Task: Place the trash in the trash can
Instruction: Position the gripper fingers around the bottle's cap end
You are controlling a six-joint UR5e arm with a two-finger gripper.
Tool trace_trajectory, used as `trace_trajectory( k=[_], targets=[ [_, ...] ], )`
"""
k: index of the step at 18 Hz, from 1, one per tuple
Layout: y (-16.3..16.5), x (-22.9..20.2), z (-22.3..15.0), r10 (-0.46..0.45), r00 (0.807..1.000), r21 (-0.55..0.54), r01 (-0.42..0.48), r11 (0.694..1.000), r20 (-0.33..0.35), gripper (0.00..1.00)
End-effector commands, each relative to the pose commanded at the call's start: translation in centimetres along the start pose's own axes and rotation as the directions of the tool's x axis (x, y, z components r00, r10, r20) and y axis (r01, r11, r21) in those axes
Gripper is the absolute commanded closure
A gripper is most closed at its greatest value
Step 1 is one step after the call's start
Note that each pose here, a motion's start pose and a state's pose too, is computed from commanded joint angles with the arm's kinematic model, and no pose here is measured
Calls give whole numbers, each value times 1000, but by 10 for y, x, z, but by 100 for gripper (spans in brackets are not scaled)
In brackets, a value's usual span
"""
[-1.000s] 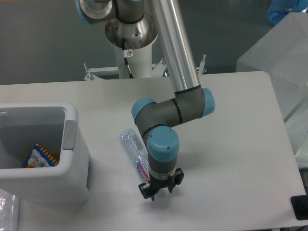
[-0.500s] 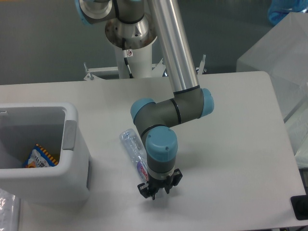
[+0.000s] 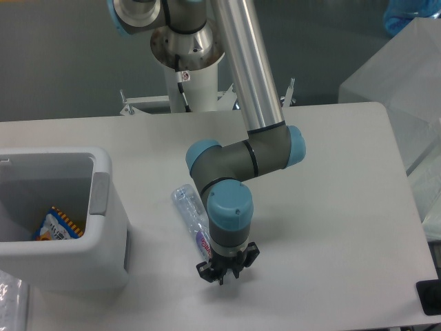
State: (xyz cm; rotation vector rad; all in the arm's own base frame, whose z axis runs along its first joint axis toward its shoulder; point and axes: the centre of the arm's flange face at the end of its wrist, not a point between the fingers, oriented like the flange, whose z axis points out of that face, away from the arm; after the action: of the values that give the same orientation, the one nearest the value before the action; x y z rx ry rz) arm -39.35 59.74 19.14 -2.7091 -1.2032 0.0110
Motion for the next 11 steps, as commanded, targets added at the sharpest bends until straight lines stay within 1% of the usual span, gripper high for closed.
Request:
trace_trajectory(
  k=[2, 4, 11],
  targets=[
    [0, 0, 0, 0, 1000, 0, 0, 1000, -2, 64],
    [0, 0, 0, 0, 1000, 0, 0, 1000, -2, 67],
    [-5, 0, -10, 6, 1000, 23, -6, 1000, -4, 67]
  ],
)
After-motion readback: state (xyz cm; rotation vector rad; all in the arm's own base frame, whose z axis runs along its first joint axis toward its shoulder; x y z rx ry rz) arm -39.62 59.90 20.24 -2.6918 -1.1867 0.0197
